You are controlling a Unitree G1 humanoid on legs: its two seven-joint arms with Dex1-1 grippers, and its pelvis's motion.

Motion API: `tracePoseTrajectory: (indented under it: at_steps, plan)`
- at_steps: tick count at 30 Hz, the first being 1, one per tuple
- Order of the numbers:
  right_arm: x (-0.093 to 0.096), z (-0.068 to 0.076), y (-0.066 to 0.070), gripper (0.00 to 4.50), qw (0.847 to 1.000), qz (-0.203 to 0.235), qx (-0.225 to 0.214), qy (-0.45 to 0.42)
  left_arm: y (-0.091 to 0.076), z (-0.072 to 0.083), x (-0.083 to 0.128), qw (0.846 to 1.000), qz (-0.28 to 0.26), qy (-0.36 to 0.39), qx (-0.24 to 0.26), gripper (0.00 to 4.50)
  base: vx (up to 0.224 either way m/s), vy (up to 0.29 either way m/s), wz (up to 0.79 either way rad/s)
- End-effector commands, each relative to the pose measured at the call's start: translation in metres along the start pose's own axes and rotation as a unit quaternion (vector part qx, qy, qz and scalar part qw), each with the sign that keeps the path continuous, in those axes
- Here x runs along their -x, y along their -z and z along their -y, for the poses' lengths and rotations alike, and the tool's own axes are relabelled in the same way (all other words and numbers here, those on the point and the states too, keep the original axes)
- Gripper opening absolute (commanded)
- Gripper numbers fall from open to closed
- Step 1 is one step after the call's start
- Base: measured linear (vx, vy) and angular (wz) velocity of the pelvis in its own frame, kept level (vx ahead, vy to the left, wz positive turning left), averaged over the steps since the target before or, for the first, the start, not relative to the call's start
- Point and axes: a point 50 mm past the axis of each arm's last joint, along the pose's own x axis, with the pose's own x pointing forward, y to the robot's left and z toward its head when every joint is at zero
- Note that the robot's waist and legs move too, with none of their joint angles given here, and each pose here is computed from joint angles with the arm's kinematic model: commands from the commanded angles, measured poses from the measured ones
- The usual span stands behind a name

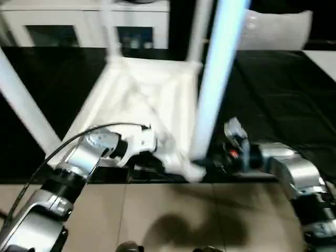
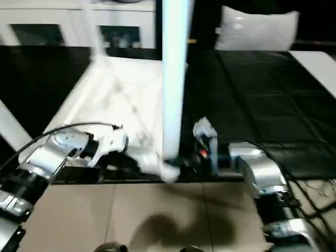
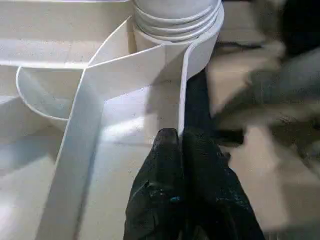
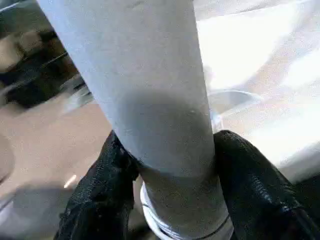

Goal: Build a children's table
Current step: Rotate leg to tighten

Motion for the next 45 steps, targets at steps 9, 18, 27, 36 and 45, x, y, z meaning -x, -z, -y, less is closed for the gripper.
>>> tracePoseTrajectory:
  at_steps: [9,18,27,36,45]
  plan:
    - [-0.039,0.021,-0.006,2.61,0.962,0.038,-0.050,0.264,-0.037,-0.014,-0.047,0.985,0.063,-0.141,0.080,0.00,0.000,0.000,0.00]
    - [-0.032,0.016,-0.011,3.30,0.969,0.081,-0.026,0.234,-0.037,-0.008,-0.049,0.990,0.055,-0.124,0.030,0.00,0.000,0.000,0.00]
    - [0.010,0.018,-0.012,4.03,0.987,0.050,0.019,0.153,-0.017,0.003,-0.032,0.998,0.024,-0.041,-0.042,0.00,0.000,0.000,0.00]
    - [0.031,0.008,-0.011,4.07,0.997,-0.025,0.073,0.008,-0.008,0.012,-0.018,0.994,-0.010,0.054,-0.097,0.00,0.000,0.000,0.00]
    - [0.034,-0.006,-0.003,3.26,0.984,-0.088,0.079,-0.136,-0.005,0.025,-0.010,0.982,-0.027,0.134,-0.134,0.00,0.000,0.000,0.00]
